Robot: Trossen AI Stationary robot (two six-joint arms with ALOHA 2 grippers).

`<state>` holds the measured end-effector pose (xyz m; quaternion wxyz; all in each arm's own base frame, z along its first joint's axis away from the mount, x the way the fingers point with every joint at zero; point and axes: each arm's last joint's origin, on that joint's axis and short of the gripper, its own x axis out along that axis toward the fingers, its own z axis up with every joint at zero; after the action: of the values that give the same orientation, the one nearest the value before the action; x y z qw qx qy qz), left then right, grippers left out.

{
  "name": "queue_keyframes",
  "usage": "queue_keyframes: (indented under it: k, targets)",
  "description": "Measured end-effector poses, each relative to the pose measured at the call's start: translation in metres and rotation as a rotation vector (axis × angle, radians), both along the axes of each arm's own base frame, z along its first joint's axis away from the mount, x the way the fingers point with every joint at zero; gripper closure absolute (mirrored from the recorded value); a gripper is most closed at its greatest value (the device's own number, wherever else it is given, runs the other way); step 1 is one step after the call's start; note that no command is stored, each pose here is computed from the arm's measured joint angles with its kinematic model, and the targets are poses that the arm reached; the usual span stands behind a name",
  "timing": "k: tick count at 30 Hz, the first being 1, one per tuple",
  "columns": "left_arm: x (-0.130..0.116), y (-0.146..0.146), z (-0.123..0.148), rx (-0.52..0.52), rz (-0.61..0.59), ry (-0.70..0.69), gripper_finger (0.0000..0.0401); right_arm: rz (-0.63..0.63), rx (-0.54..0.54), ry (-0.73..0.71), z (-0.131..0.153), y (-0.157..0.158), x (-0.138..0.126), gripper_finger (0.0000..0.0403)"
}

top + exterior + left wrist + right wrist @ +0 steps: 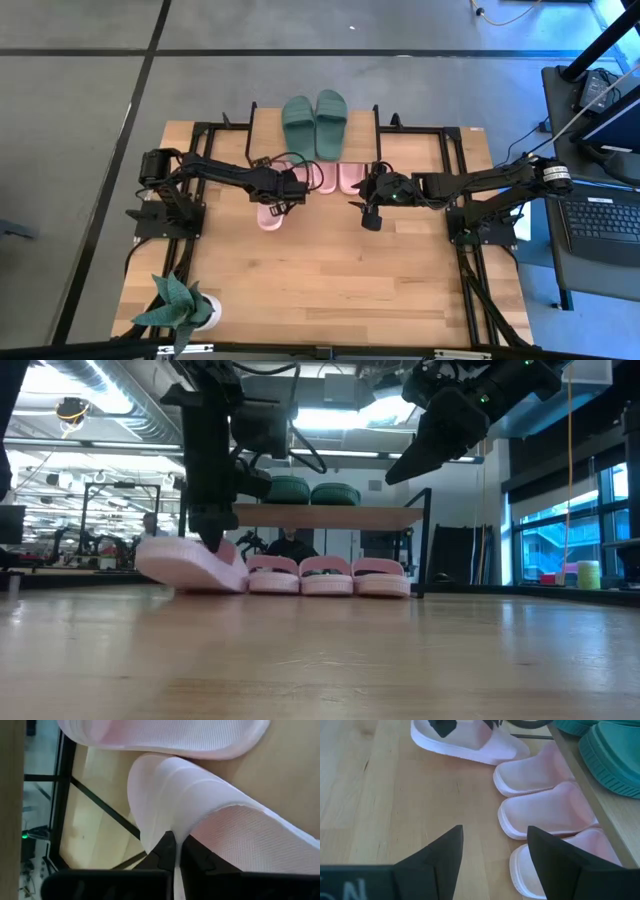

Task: Pick and place slides into the shelf
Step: Put the pink slipper under the shelf

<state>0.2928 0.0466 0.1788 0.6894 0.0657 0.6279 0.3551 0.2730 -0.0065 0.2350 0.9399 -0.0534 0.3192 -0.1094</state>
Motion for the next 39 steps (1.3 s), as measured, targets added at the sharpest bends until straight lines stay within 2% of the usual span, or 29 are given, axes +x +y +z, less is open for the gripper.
queue_keyframes:
  k: [7, 14, 20, 24, 33, 39]
  targets:
    - [-0.001, 0.011, 0.000, 0.001, 0.044, -0.014, 0.0390, 0.000, 0.000, 0.000, 0.000, 0.000, 0.000, 0.0182]
    - [0.000, 0.011, 0.000, 0.002, 0.041, -0.022, 0.0362, 0.000, 0.001, 0.000, 0.000, 0.000, 0.000, 0.0182]
    - [0.000, 0.011, 0.000, 0.001, 0.041, -0.025, 0.0355, -0.001, 0.001, 0.000, 0.000, 0.000, 0.000, 0.0182]
    - [0.000, 0.009, -0.001, -0.058, 0.033, -0.026, 0.0350, -0.001, 0.002, 0.000, 0.000, 0.000, 0.000, 0.0182]
    - [0.000, 0.009, -0.001, -0.074, 0.019, -0.011, 0.0265, -0.002, 0.002, 0.000, 0.000, 0.000, 0.000, 0.0182]
    - [-0.001, 0.008, -0.001, -0.104, 0.018, -0.010, 0.0241, -0.002, 0.002, 0.000, 0.000, 0.000, 0.000, 0.0182]
